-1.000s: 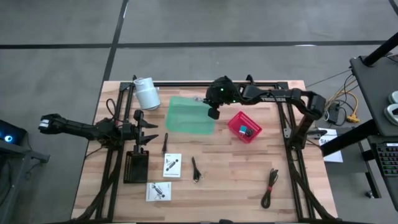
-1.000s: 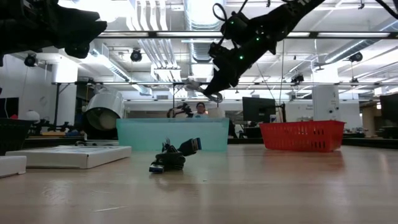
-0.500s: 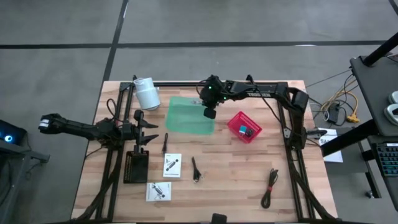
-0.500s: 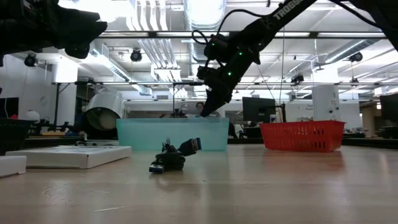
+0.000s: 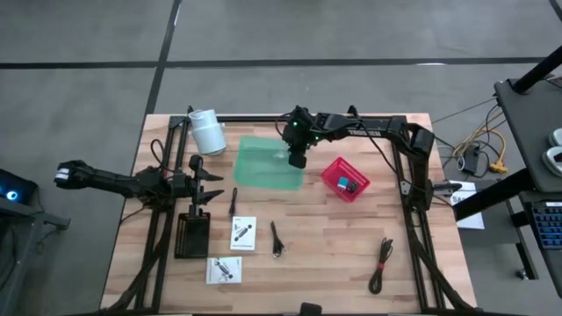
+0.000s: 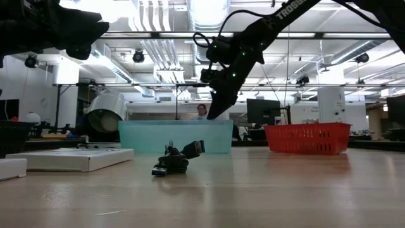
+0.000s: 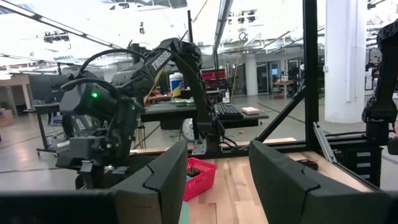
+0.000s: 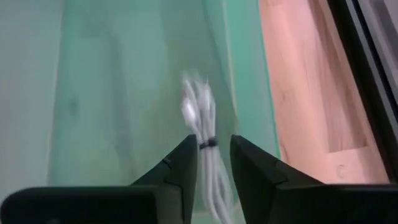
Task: Pick and place items into bin
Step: Put the right black charger cable into the transparent green bin
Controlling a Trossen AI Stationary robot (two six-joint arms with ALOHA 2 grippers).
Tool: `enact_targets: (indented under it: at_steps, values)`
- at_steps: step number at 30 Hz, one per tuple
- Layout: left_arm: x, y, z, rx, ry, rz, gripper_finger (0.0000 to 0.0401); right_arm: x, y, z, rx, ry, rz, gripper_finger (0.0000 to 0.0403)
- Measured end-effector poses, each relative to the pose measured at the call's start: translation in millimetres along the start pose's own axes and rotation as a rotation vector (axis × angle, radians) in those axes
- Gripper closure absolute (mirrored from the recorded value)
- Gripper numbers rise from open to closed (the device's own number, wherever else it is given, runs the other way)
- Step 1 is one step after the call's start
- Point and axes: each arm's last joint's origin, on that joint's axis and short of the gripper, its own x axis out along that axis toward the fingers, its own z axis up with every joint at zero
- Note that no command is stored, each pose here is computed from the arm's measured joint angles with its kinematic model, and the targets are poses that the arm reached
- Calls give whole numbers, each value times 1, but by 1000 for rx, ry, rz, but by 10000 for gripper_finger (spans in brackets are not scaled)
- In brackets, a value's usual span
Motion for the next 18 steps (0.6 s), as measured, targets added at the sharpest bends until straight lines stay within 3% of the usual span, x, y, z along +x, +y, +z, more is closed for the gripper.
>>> enact_targets:
  at_steps: [8, 14, 18]
  values:
    - [0, 0, 0, 1, 0, 0, 244, -2, 0, 0, 32, 4, 0, 289]
    - [0, 0, 0, 1, 0, -1, 244, -20, 9, 0, 288, 36, 18, 286]
    - [0, 0, 0, 2, -1, 0, 244, -34, 24, -3, 415, 104, 100, 293]
